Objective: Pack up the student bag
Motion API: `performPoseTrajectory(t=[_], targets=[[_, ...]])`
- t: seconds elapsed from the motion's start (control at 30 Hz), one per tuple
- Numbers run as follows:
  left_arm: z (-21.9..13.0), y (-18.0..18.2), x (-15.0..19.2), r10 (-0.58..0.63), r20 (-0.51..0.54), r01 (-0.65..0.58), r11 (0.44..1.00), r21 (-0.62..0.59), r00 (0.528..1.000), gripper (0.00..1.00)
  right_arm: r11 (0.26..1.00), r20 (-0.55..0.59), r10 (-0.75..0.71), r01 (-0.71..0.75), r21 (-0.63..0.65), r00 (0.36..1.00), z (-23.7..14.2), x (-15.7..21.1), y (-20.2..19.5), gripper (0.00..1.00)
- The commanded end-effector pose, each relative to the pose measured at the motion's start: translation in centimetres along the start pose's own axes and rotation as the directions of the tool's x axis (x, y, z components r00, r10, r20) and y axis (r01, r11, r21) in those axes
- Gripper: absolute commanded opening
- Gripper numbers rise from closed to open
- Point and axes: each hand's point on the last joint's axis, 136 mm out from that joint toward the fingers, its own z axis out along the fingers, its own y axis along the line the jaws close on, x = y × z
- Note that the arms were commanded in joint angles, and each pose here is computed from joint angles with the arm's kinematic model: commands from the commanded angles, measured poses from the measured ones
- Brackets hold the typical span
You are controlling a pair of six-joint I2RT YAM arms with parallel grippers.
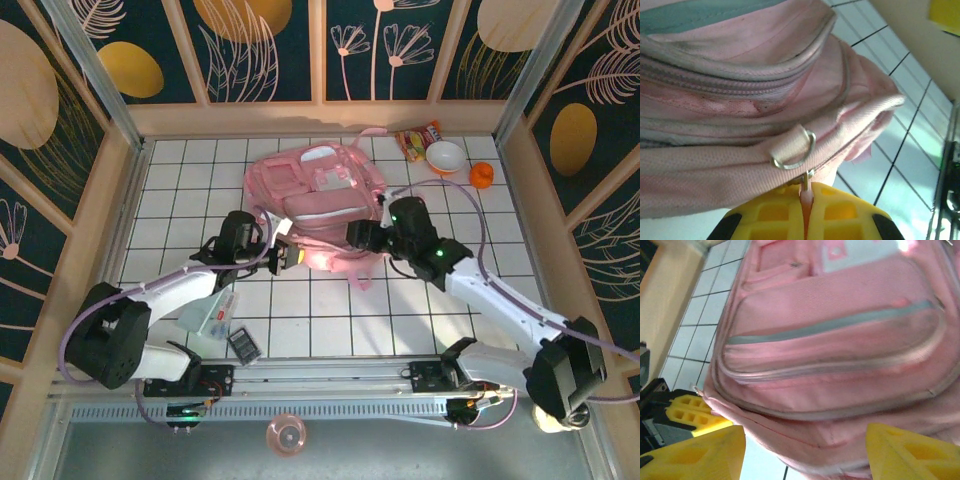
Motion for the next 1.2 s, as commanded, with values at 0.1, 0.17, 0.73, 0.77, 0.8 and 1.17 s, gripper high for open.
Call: performPoseTrajectory(t=[0.1, 0.17, 0.73, 0.77, 0.8, 1.17], targets=[[0.9, 1.4, 0.8, 0.002, -0.029, -0.003, 0.999, -0.044, 1.000, 0.00, 0.893, -0.080, 0.450, -0.448, 0.044, 0.889, 1.7, 5.3, -4.3, 0.61], [1.0, 1.7, 1.5, -0.007, -0.044, 0.005, 0.999, -0.052, 0.999, 0.00, 0.878, -0.062, 0.479, -0.477, 0.039, 0.876, 2.4, 5.5, -4.9, 0.59], [3.7, -7.4, 3.0, 0.071, -0.111, -0.038, 0.961, 0.275, 0.991, 0.07, 0.840, -0.060, 0.520, -0.523, -0.145, 0.852, 6.7, 3.0, 0.0, 0.26], [3.7, -8.3, 2.7, 0.077, -0.103, -0.044, 0.954, 0.297, 0.992, 0.09, 0.842, -0.054, 0.517, -0.518, -0.149, 0.855, 6.7, 2.7, 0.1, 0.25], [3.7, -8.9, 2.4, 0.082, -0.092, -0.049, 0.949, 0.310, 0.992, 0.10, 0.846, -0.049, 0.510, -0.512, -0.148, 0.859, 6.6, 2.5, 0.1, 0.25], [0.0, -7.9, -1.9, 0.430, -0.015, -0.429, 0.902, 0.040, 0.903, 0.80, 0.963, -0.048, 0.260, -0.263, -0.061, 0.964, 2.0, 1.7, -2.3, 0.48]])
